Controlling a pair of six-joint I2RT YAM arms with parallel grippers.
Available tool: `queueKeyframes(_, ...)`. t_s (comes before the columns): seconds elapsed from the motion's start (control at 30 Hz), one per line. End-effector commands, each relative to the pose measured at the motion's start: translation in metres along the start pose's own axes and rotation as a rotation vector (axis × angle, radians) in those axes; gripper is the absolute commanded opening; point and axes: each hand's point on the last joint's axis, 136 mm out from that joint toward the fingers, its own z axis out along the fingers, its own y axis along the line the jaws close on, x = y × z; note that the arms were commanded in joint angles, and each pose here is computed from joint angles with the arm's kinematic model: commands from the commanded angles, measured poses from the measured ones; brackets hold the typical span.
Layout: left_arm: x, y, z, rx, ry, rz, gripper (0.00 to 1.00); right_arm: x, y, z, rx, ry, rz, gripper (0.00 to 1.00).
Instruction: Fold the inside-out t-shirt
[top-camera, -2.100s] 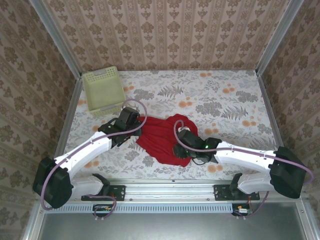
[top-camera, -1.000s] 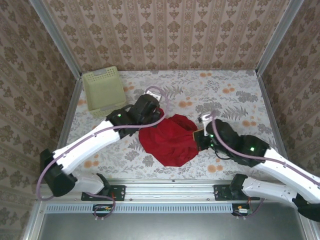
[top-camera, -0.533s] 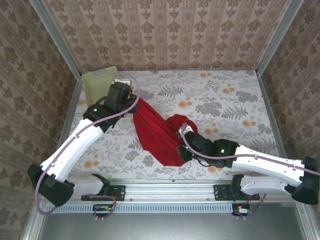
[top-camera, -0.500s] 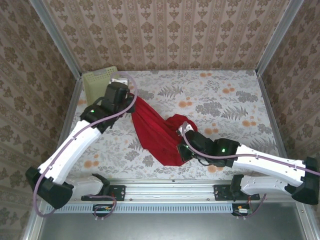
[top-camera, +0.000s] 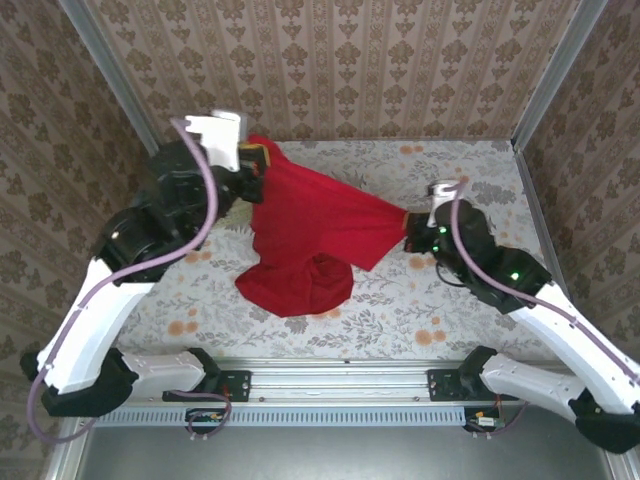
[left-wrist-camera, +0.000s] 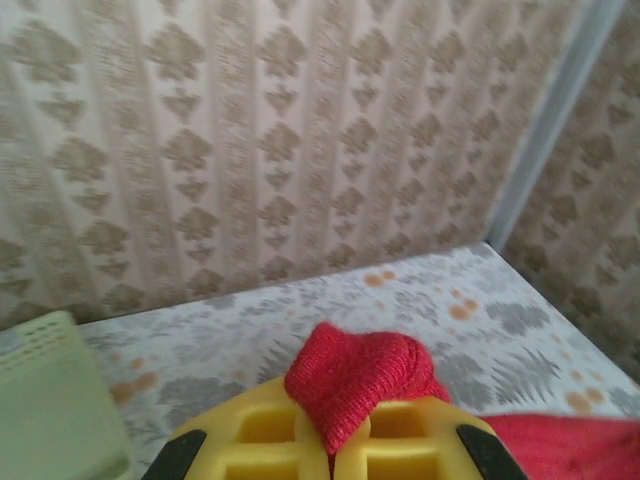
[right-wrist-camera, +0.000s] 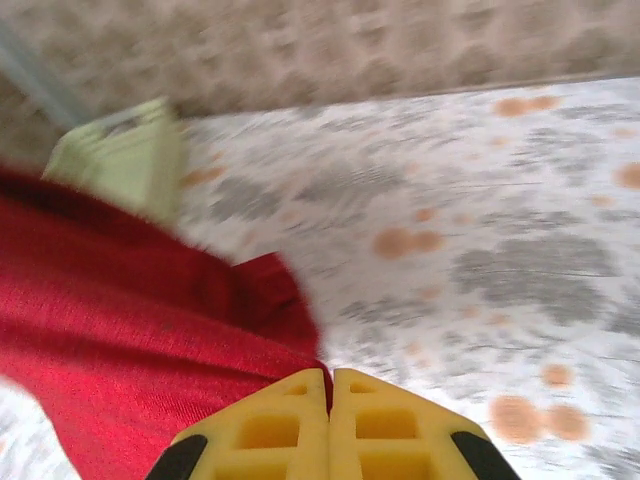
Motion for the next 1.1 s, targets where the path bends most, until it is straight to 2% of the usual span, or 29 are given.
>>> queueKeyframes(0.0,0.042,-0.023,0.046,-0.001,0.099,0.047,0.00,0.038,-0.057,0.011,0.136,0.145,0.042,0.00)
queueKeyframes(0.2,0.131,-0.083,0.099,0.116,0.275,-0.006,0.00,0.069,-0.120,0.040,0.211,0.243,0.264,0.00)
queueKeyframes(0.37,0.187,-0.115,0.125,0.200,0.399,-0.071,0.03,0.084,-0.150,0.059,0.249,0.278,0.362,0.00)
queueKeyframes(0.47,0.207,-0.131,0.133,0.258,0.460,-0.094,0.15,0.089,-0.164,0.064,0.292,0.287,0.378,0.00)
queueKeyframes(0.5,0.212,-0.132,0.134,0.267,0.474,-0.092,0.23,0.090,-0.167,0.064,0.302,0.289,0.380,0.00)
queueKeyframes(0.53,0.214,-0.130,0.132,0.262,0.480,-0.085,0.31,0.089,-0.169,0.064,0.309,0.288,0.375,0.06)
queueKeyframes(0.6,0.214,-0.118,0.128,0.225,0.473,-0.067,0.45,0.087,-0.171,0.062,0.323,0.282,0.360,0.34)
queueKeyframes(0.63,0.214,-0.108,0.124,0.199,0.467,-0.063,0.50,0.086,-0.171,0.059,0.327,0.276,0.354,0.43)
queueKeyframes(0.73,0.217,-0.066,0.111,0.109,0.459,-0.083,0.62,0.078,-0.164,0.049,0.311,0.240,0.326,0.58)
queueKeyframes(0.9,0.257,0.017,0.092,-0.065,0.529,-0.171,0.68,0.083,-0.109,0.051,0.207,0.284,0.147,0.69)
queueKeyframes(1.07,0.307,0.068,0.086,-0.212,0.670,-0.192,0.70,0.114,-0.039,0.077,0.062,0.379,0.025,0.70)
